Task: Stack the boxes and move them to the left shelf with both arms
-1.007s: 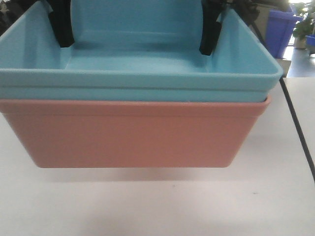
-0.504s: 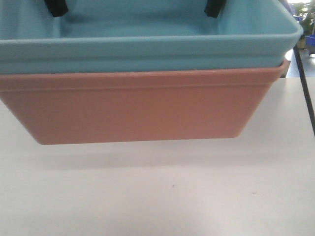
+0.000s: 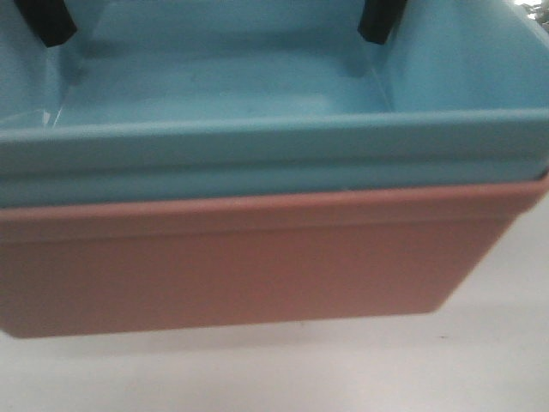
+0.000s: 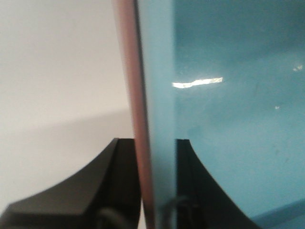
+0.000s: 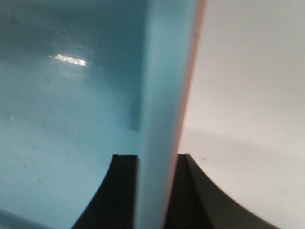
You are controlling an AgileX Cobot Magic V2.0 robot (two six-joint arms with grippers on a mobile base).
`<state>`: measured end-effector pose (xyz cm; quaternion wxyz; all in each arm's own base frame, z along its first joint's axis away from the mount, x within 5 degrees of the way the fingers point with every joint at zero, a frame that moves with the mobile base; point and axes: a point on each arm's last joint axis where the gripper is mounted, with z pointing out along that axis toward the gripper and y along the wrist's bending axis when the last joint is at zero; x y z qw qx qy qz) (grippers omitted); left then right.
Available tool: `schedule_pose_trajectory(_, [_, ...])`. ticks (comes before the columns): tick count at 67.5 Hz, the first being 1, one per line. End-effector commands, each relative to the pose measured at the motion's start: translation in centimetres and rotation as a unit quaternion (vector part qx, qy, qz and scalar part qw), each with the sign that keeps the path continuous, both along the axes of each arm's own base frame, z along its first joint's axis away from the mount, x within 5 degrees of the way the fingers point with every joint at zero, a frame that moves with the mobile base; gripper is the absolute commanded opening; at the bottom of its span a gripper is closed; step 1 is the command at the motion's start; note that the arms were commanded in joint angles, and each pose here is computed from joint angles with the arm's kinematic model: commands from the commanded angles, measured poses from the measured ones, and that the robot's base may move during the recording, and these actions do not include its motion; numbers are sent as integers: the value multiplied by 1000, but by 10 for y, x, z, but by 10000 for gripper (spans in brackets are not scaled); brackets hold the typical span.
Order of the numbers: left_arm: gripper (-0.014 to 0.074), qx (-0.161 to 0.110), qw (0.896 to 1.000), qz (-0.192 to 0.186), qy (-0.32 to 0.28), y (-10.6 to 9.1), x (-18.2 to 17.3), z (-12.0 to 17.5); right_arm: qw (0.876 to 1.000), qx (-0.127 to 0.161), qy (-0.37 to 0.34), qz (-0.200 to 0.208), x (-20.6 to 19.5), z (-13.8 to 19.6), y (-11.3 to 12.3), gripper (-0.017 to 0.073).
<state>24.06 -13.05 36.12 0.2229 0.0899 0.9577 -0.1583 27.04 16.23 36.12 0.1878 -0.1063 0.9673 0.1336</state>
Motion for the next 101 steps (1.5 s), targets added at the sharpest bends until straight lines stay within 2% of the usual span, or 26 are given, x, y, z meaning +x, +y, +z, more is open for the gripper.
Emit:
schedule_pose_trajectory(1, [-1, -40, 997, -10, -59, 3, -15, 24, 998, 16, -66, -8, -18, 21, -18, 58])
schedule_pose_trajectory(6, [-1, -40, 998, -9, -54, 5, -19, 19, 997, 26, -70, -12, -31, 18, -24, 58])
schedule_pose_trajectory(15, [-1, -59, 997, -7, -57, 7, -29, 17, 996, 41, -79, -14, -44, 17, -30, 58])
schedule_pose_trajectory(28, [-1, -77, 993, 0, -84, 12, -37, 18, 995, 45, -85, -15, -45, 18, -30, 58])
schedule_pose_trajectory(47, [-1, -67, 996, -5, -64, 12, -39, 15, 995, 45, -86, -15, -44, 18, -30, 58])
schedule_pose_trajectory(76, [-1, -65, 996, -5, -61, 12, -40, 15, 998, 26, -52, -11, -50, 14, -33, 58])
schedule_pose_trajectory(101, [-1, -65, 996, -5, -61, 12, -40, 15, 998, 25, -51, -11, -50, 13, -33, 58])
